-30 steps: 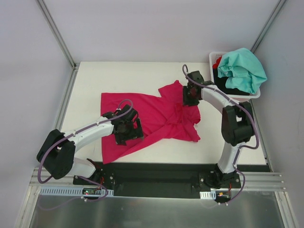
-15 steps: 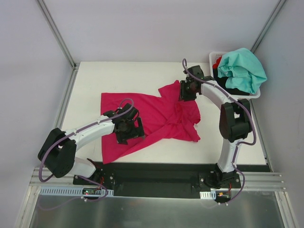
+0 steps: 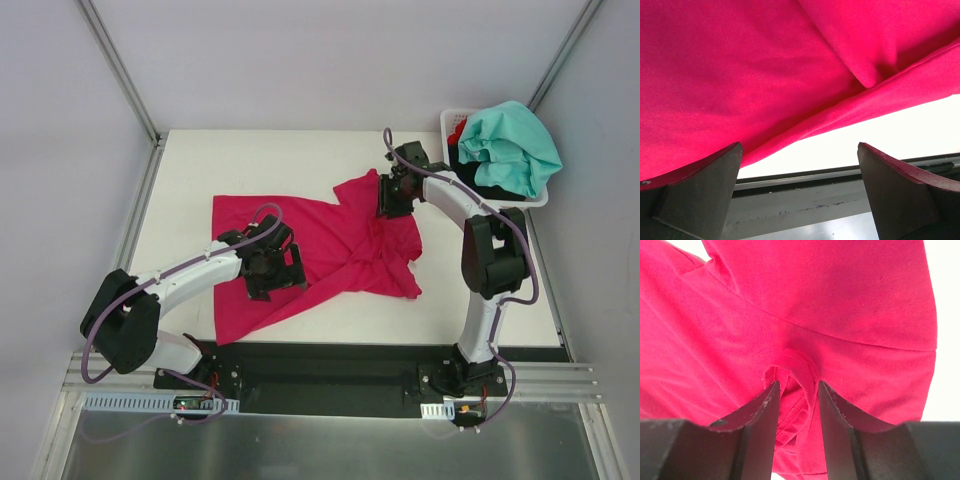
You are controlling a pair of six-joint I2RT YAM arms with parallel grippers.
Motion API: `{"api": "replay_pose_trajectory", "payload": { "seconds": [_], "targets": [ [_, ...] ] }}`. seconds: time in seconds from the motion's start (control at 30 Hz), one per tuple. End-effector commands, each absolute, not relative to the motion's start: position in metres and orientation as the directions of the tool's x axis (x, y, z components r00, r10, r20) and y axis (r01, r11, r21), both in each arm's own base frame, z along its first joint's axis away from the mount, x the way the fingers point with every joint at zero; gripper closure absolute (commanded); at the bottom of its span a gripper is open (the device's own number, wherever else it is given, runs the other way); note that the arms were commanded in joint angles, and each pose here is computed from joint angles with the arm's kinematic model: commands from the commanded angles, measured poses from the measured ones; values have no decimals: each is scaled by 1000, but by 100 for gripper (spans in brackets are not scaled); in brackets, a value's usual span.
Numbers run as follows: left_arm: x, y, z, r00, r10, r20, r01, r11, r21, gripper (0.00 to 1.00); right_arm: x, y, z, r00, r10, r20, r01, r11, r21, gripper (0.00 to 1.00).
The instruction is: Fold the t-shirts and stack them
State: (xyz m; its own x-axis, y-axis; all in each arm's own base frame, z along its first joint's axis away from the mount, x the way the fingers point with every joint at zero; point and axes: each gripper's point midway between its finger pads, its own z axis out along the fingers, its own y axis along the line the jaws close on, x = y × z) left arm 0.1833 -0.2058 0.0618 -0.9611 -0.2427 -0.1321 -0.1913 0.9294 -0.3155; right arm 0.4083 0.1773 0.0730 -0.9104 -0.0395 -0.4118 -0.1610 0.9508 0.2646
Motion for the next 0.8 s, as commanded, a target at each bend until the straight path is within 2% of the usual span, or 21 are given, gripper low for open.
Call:
{"api": "replay_pose_trajectory", "payload": {
  "seconds": [0.0, 0.33, 0.43, 0.6, 0.67, 0.77],
  "targets": [
    [181, -207, 66, -965, -227, -129, -178, 934, -309, 1, 412, 185, 80, -904, -58, -424, -193, 939, 283, 60],
    [183, -208, 64, -966, -223, -129, -176, 937, -302, 1, 423, 190, 62, -910, -68, -408, -197, 938, 284, 64],
    [183, -209, 64, -967, -222, -124, -177, 937, -301, 1, 432, 194, 59, -909, -68, -410, -201, 935, 291, 71],
    [181, -209, 63, -968, -223, -113, -181, 937, -298, 1, 440, 200, 68, -907, -63, -417, -205, 930, 306, 95],
    [176, -204, 56, -964, -248, -97, -213, 936, -282, 1, 437, 198, 78, -899, -65, -434, -211, 932, 296, 99],
    [163, -183, 47, -930, -356, -88, -320, 905, -279, 1, 424, 188, 87, -892, -74, -446, -211, 940, 266, 99]
  ]
}}
